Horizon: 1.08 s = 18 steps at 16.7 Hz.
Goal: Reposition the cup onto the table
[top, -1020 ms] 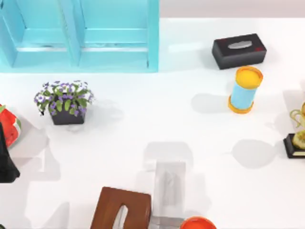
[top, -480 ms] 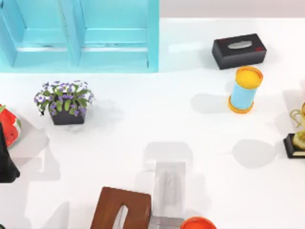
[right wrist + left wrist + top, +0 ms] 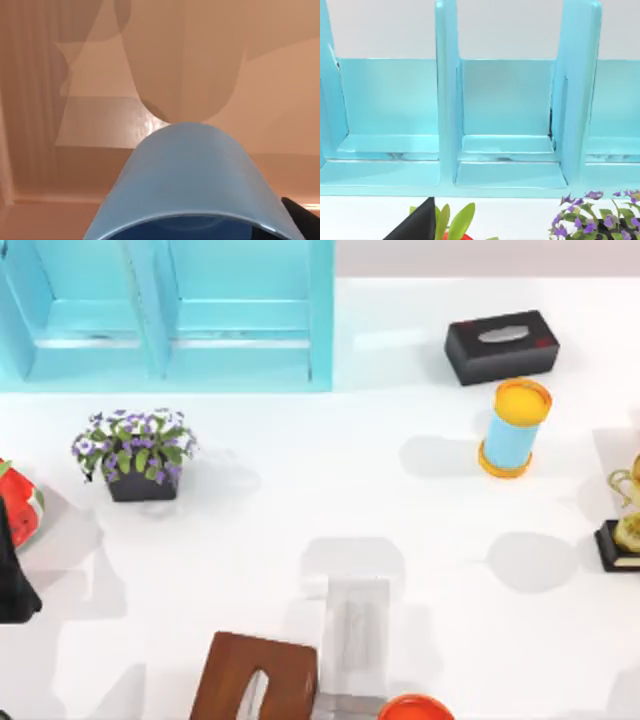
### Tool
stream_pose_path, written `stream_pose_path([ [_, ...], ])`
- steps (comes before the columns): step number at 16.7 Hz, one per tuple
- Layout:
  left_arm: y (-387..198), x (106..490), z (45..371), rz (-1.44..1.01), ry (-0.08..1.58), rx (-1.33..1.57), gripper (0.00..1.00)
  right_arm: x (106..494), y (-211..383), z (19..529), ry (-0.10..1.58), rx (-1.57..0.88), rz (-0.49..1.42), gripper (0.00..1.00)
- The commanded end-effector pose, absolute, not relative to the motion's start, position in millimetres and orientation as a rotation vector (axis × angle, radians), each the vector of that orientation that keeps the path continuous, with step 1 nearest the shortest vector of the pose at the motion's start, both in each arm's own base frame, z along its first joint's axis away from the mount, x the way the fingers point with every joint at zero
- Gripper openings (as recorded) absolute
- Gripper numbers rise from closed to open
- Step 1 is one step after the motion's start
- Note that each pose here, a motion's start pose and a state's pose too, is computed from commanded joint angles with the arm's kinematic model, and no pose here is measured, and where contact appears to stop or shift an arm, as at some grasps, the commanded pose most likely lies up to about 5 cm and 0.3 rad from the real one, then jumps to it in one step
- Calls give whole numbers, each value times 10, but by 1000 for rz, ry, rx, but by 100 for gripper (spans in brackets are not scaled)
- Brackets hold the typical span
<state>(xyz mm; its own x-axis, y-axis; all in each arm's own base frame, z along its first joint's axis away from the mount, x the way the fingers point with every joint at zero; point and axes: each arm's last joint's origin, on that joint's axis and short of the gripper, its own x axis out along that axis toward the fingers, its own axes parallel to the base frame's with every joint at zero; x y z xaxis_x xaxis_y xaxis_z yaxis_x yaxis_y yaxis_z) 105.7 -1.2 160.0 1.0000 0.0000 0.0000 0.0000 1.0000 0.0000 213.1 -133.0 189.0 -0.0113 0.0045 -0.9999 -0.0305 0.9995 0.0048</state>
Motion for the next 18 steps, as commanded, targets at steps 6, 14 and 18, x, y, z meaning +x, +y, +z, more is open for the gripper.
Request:
stream_pose_path([
  [6, -12, 1057, 1600, 0, 0, 0, 100, 2048, -777, 2426, 1571, -23, 25, 0],
  [14, -12, 1057, 1600, 0, 0, 0, 100, 2114, -703, 2502, 1557, -17, 22, 0],
  [18, -12, 1057, 1600, 0, 0, 0, 100, 2494, -424, 2763, 1483, 0, 13, 0],
])
